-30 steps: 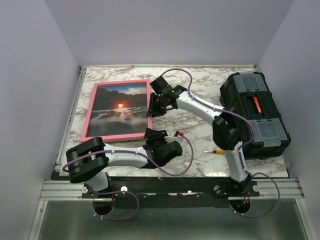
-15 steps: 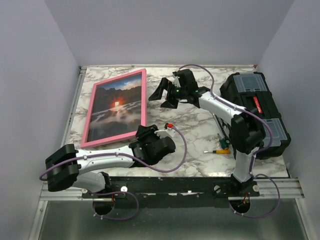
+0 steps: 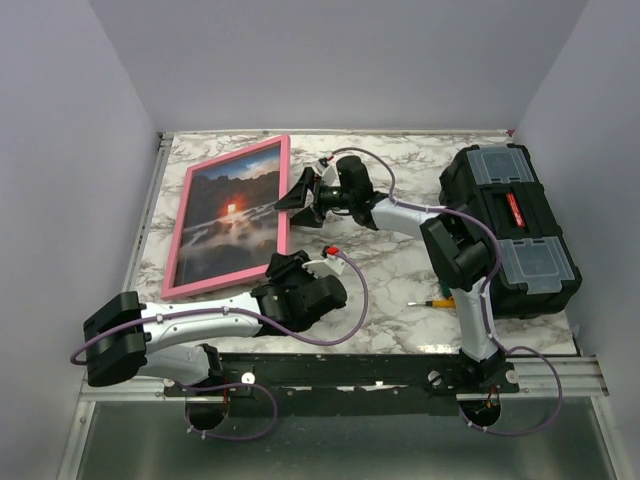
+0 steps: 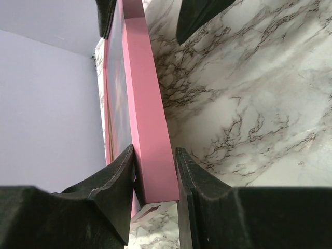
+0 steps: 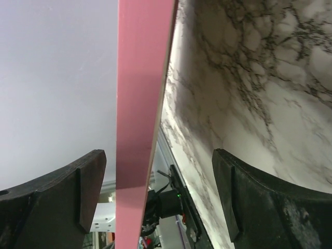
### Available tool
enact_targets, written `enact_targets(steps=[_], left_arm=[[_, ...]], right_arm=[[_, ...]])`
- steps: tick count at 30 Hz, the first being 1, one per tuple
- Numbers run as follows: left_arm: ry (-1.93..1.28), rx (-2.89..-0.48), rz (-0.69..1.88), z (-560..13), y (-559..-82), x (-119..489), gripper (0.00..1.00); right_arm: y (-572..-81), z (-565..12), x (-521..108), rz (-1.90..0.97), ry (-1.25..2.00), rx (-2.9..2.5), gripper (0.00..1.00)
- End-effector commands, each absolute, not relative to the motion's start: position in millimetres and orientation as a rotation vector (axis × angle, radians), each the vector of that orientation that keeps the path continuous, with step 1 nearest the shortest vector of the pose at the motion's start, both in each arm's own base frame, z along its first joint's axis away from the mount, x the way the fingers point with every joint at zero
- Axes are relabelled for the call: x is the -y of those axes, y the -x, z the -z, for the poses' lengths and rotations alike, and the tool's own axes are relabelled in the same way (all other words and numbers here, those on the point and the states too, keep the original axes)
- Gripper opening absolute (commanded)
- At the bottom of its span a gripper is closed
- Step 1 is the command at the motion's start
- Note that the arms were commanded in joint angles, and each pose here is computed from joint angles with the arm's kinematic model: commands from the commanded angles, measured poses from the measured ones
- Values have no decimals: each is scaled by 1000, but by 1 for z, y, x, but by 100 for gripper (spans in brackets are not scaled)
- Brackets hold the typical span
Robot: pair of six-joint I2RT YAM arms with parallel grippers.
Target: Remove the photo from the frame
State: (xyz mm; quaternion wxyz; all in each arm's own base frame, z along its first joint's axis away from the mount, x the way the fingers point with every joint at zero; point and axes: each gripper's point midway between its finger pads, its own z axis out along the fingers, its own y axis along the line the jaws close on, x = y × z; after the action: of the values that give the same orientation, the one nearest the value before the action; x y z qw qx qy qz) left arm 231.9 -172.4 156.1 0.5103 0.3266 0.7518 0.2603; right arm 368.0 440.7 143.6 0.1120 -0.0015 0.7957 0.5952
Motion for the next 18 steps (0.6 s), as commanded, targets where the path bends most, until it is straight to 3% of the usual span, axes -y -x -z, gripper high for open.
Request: enact_targets(steps=[1,9,18], left_arm=[[-698,-1854,-411,-164,-228,194,9],[-702,-1855,-397,-164,-224,196,10],[-698,-1858,-380,-165,-220,201,12]], right_arm=[[-365,-164,-458,-1876,51,-2240,87],[-367,-166,-472,-1807,80,-2261,61],[-367,-166,-471,-1733,70,-2280,14]])
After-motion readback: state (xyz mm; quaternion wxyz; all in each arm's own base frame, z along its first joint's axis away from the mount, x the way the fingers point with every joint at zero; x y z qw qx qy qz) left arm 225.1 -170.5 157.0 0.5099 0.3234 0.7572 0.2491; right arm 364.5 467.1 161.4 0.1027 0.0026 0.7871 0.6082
